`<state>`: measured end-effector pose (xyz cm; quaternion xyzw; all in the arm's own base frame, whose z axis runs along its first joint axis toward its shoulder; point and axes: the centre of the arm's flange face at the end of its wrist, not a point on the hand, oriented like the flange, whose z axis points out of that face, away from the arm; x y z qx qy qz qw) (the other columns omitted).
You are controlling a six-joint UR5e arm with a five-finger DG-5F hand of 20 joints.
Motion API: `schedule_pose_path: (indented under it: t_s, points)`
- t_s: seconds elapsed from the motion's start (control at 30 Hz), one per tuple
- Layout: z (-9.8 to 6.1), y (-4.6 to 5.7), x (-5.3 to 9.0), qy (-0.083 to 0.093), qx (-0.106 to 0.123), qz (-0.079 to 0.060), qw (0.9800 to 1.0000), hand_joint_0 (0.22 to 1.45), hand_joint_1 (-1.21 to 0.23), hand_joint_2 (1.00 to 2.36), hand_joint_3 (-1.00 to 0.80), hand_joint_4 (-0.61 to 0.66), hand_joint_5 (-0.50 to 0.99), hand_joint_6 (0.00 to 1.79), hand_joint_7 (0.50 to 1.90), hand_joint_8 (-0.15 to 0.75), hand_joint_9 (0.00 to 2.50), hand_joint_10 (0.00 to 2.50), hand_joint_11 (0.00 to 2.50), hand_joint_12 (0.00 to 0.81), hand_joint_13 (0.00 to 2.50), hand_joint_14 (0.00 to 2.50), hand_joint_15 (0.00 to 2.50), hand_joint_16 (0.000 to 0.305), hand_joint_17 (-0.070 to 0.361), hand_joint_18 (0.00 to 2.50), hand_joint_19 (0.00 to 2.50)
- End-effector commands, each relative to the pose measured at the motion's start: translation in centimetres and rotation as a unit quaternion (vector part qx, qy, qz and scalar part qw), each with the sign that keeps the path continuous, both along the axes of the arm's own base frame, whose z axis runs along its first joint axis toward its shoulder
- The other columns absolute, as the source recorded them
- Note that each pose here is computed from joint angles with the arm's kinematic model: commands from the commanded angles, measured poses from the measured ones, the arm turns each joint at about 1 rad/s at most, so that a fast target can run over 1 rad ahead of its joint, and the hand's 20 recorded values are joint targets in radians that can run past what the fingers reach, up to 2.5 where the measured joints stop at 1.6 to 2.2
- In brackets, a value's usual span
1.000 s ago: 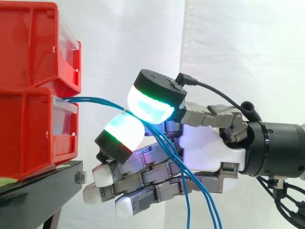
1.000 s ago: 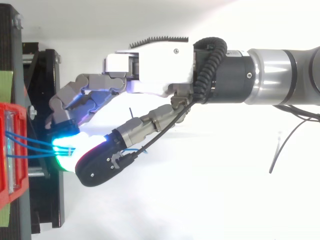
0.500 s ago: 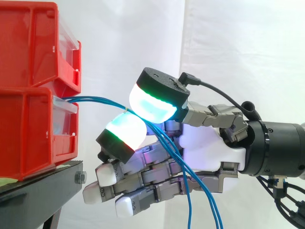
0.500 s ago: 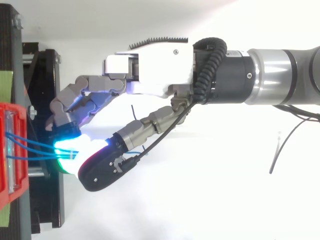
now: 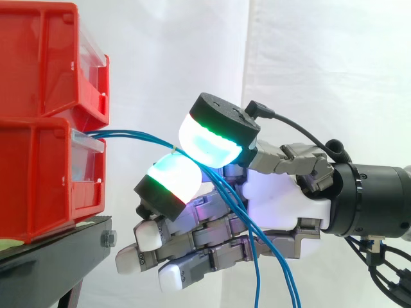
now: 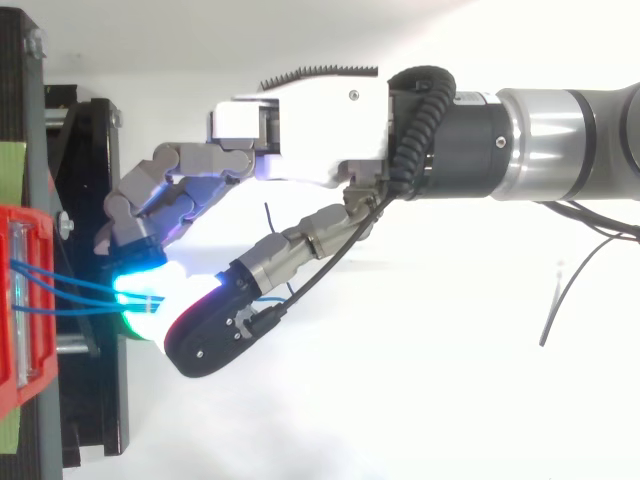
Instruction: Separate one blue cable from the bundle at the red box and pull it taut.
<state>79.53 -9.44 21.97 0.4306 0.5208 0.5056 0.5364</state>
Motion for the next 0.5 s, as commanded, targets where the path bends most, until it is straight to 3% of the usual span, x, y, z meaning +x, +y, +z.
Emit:
schedule_pose_path:
  t_s: [0.0, 0.2, 0.47]
  points:
    - [-0.03, -0.06, -0.02, 0.0, -0.005, -0.001, 1.0, 0.74, -0.85, 1.01, -0.4, 0.04, -0.19, 0.9, 1.13, 0.294, 0.78, 0.02, 0.58, 0.309, 0.46, 0.01, 0.22, 0.041, 0.092, 0.55, 0.44]
    - [-0.07, -0.11, -0.07, 0.001, -0.01, 0.002, 0.9999, 0.81, -0.93, 1.0, -0.5, 0.06, -0.19, 0.91, 1.14, 0.292, 0.78, 0.02, 0.6, 0.31, 0.48, 0.01, 0.24, 0.041, 0.092, 0.57, 0.46]
    - [-0.07, -0.06, -0.08, 0.001, -0.016, 0.004, 0.9999, 0.77, -0.91, 1.0, -0.5, 0.11, -0.19, 0.91, 1.13, 0.297, 0.81, 0.02, 0.6, 0.307, 0.51, 0.01, 0.24, 0.041, 0.092, 0.61, 0.45]
